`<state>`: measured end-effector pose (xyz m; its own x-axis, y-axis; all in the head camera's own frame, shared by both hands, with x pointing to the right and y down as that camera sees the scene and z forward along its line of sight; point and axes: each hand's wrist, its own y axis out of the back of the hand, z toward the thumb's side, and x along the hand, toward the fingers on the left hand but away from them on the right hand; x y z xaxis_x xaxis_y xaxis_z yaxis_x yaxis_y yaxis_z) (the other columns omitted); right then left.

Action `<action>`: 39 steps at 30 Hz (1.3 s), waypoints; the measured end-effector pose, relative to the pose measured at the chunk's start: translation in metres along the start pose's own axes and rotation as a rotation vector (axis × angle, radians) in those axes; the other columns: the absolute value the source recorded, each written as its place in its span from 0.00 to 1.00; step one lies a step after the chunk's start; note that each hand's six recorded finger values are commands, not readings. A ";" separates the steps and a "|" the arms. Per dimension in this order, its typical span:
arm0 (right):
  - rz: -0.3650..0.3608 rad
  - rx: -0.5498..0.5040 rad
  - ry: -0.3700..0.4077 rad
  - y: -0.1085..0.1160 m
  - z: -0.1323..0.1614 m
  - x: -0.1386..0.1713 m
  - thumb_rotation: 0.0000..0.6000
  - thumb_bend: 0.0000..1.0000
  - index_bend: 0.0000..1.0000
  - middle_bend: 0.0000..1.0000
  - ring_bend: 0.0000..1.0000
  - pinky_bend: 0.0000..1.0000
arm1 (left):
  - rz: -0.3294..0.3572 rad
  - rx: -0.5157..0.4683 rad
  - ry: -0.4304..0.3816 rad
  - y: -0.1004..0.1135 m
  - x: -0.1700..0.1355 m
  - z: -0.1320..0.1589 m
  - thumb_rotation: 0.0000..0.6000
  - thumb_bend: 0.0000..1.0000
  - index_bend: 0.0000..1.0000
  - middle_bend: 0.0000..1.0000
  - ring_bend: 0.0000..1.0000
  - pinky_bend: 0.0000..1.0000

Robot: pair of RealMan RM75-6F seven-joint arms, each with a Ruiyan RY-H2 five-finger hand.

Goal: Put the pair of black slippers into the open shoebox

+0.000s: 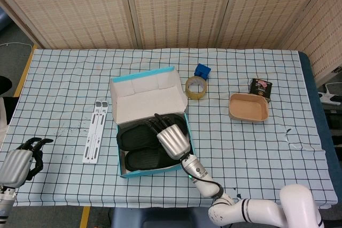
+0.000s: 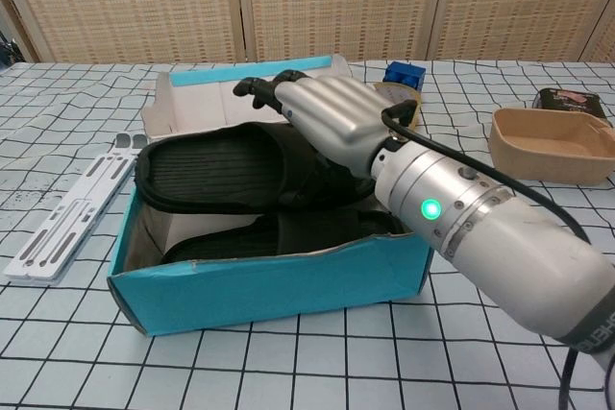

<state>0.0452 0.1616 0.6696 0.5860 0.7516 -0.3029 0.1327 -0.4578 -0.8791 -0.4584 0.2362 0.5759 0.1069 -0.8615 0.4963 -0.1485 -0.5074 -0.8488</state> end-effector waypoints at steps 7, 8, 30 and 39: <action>-0.021 -0.095 0.052 -0.011 0.030 -0.012 1.00 0.21 0.51 0.48 0.38 0.56 | -0.001 -0.015 0.009 0.001 0.001 -0.003 1.00 0.53 0.25 0.23 0.21 0.40; -0.024 -0.091 0.057 -0.011 0.032 -0.012 1.00 0.22 0.52 0.48 0.38 0.56 | 0.002 -0.018 0.009 0.002 0.000 -0.003 1.00 0.53 0.25 0.23 0.21 0.40; 0.056 -0.041 -0.002 -0.051 0.015 -0.019 1.00 0.25 0.54 0.48 0.38 0.56 | 0.005 -0.023 -0.003 0.004 -0.002 -0.002 1.00 0.53 0.25 0.24 0.21 0.41; 0.100 -0.031 -0.015 -0.068 0.005 -0.017 1.00 0.25 0.53 0.48 0.38 0.56 | 0.007 -0.025 -0.005 0.004 -0.002 -0.002 1.00 0.53 0.25 0.24 0.21 0.40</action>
<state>0.0221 0.1827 0.7327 0.5860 0.7078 -0.3945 0.0988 -0.5456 -0.8322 -0.4612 0.2354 0.5717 0.1109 -0.8652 0.4891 -0.1740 -0.5014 -0.8475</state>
